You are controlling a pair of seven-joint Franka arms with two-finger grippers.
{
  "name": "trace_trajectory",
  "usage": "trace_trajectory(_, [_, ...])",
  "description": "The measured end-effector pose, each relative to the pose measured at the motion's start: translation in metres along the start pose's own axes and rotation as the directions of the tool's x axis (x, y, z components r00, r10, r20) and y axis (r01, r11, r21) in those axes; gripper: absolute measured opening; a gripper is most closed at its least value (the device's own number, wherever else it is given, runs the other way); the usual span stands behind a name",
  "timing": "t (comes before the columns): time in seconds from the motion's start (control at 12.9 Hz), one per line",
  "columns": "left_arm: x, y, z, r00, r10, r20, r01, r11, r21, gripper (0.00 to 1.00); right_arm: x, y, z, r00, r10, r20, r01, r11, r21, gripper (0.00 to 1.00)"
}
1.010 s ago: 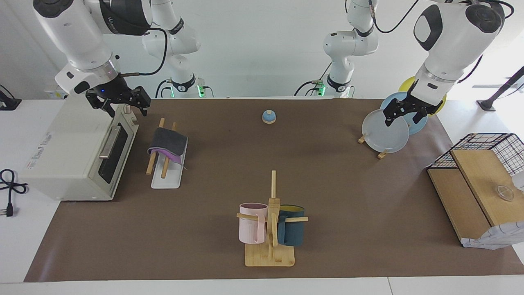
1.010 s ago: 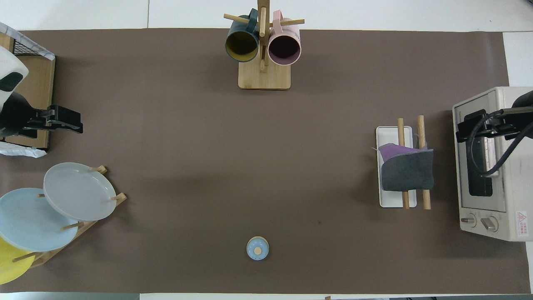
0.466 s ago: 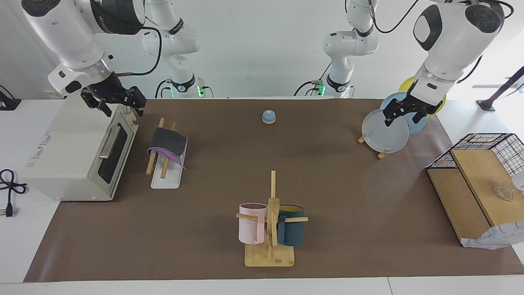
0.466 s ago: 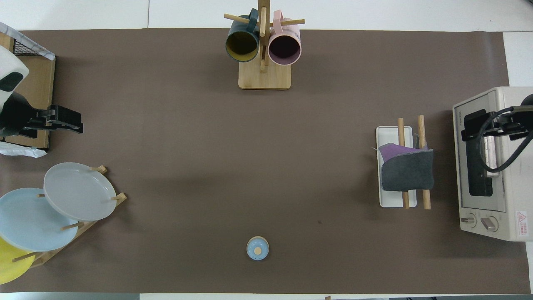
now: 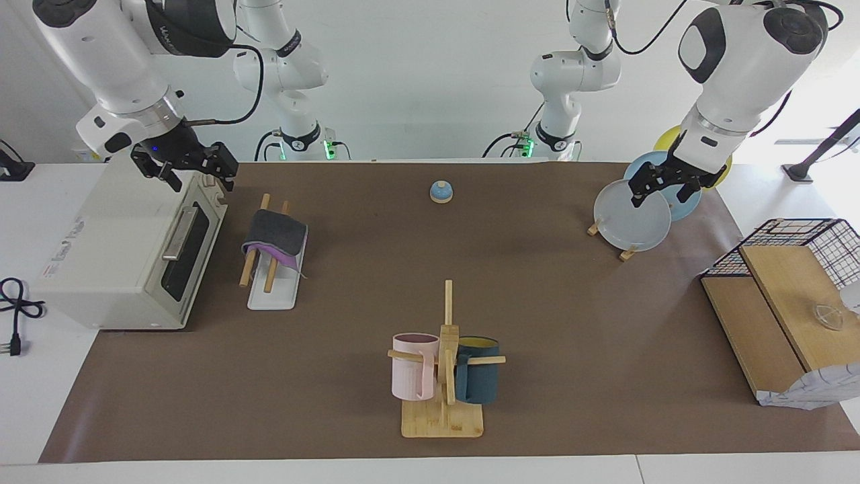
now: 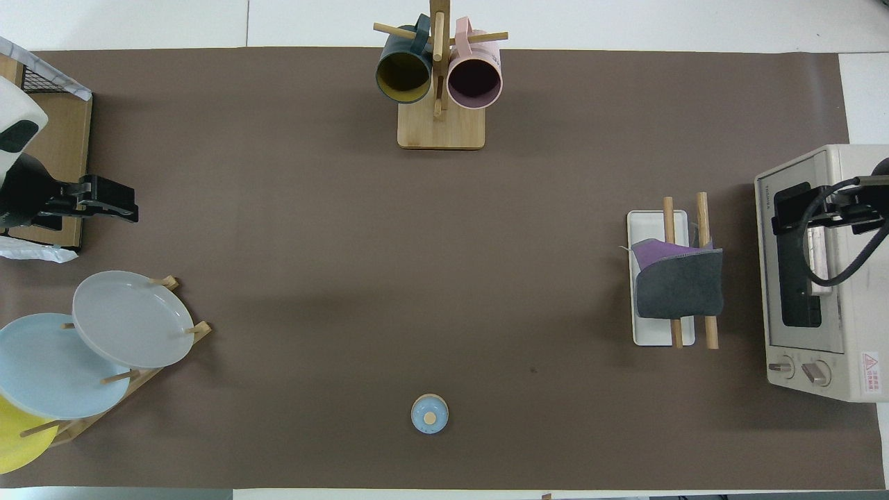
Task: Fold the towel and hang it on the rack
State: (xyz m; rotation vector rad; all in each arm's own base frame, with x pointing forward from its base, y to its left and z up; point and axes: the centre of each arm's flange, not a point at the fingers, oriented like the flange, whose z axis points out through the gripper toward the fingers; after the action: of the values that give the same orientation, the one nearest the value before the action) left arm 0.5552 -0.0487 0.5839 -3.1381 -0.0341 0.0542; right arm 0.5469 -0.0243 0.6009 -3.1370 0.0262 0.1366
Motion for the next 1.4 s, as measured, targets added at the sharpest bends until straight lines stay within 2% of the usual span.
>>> trace_trajectory(1.4, [0.0000,0.0000,0.0000,1.000,0.000,0.000,0.000,1.000,0.000,1.00,0.0007,-0.0046,-0.0031,1.000,-0.008,-0.010,0.008,1.000,-0.001,1.00])
